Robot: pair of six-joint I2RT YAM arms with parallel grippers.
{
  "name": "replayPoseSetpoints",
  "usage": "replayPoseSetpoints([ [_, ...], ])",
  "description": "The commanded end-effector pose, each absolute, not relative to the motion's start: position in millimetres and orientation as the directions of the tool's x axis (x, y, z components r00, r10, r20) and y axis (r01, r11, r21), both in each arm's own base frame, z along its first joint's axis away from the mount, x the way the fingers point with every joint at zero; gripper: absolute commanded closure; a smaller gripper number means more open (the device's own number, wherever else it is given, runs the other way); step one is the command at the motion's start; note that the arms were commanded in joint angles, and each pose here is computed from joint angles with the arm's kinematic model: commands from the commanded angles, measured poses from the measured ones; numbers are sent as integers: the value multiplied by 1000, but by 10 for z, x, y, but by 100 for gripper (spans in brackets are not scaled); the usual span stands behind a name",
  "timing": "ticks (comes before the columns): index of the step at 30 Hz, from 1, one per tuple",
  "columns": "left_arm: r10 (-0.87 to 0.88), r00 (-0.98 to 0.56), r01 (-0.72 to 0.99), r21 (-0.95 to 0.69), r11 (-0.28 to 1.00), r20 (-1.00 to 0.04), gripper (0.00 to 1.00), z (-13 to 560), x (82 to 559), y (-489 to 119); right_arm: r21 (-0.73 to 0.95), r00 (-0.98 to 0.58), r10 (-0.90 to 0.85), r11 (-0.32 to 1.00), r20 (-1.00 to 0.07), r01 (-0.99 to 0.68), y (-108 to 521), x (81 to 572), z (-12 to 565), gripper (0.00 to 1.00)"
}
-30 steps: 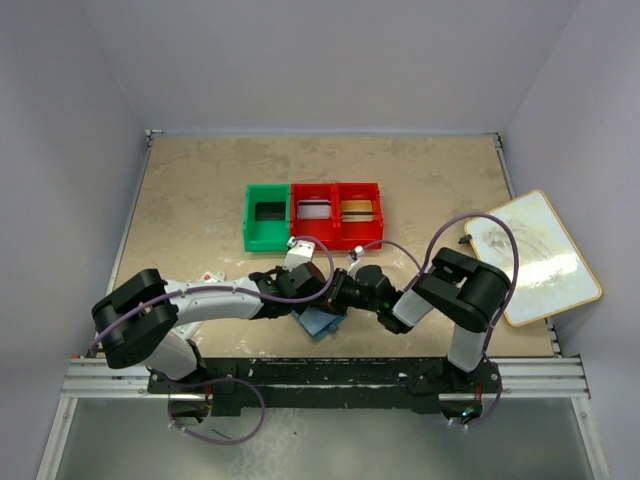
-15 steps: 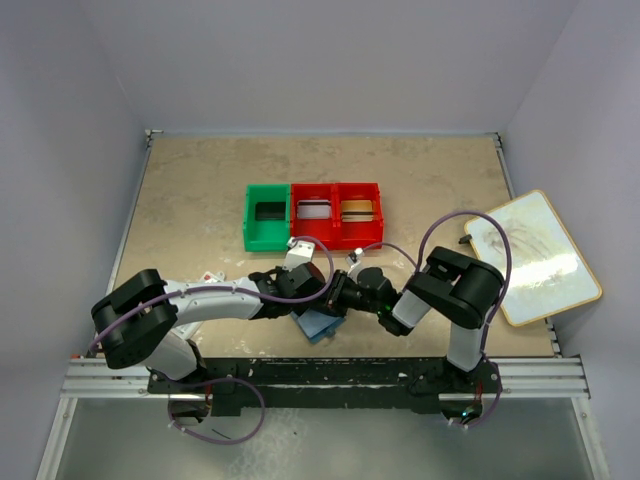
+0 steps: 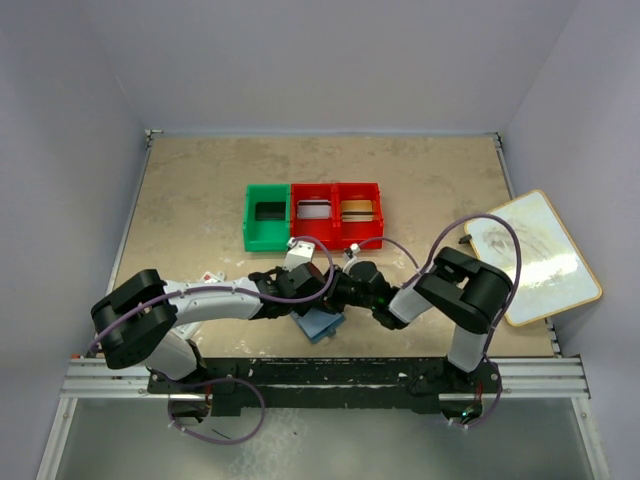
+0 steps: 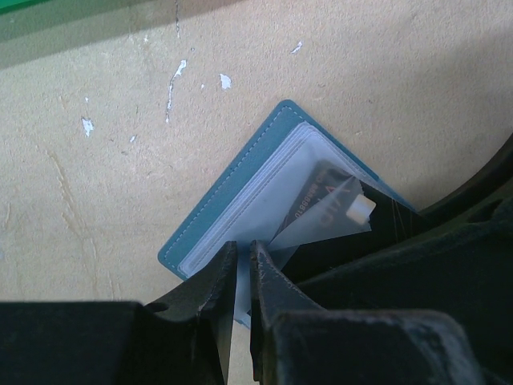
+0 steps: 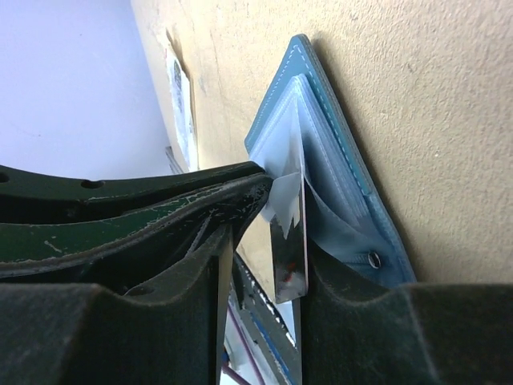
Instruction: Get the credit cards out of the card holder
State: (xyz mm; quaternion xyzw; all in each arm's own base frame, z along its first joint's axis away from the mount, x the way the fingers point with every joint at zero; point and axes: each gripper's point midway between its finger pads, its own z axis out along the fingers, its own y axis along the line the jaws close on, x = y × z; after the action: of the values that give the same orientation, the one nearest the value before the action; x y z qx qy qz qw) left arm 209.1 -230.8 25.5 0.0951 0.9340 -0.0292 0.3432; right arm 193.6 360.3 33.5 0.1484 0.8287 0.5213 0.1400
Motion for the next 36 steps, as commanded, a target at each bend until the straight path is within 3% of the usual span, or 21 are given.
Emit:
replayPoseSetpoints([
  [1,153,-758,193,5,981,-634,91,222,2029,-2263,904,-894,425,423,-141,59,3577,2036,489,65],
  [11,153,-760,192,6,981,-632,91,210,2027,-2269,916,-890,432,399,-145,45,3535,2000,615,99],
  [27,140,-757,169,16,986,-638,91,203,2047,-2234,916,-920,370,400,-130,32,3444,1781,569,100],
  [36,138,-761,153,31,988,-633,91,174,2050,-2206,941,-934,318,334,-165,-52,3491,1698,645,100],
])
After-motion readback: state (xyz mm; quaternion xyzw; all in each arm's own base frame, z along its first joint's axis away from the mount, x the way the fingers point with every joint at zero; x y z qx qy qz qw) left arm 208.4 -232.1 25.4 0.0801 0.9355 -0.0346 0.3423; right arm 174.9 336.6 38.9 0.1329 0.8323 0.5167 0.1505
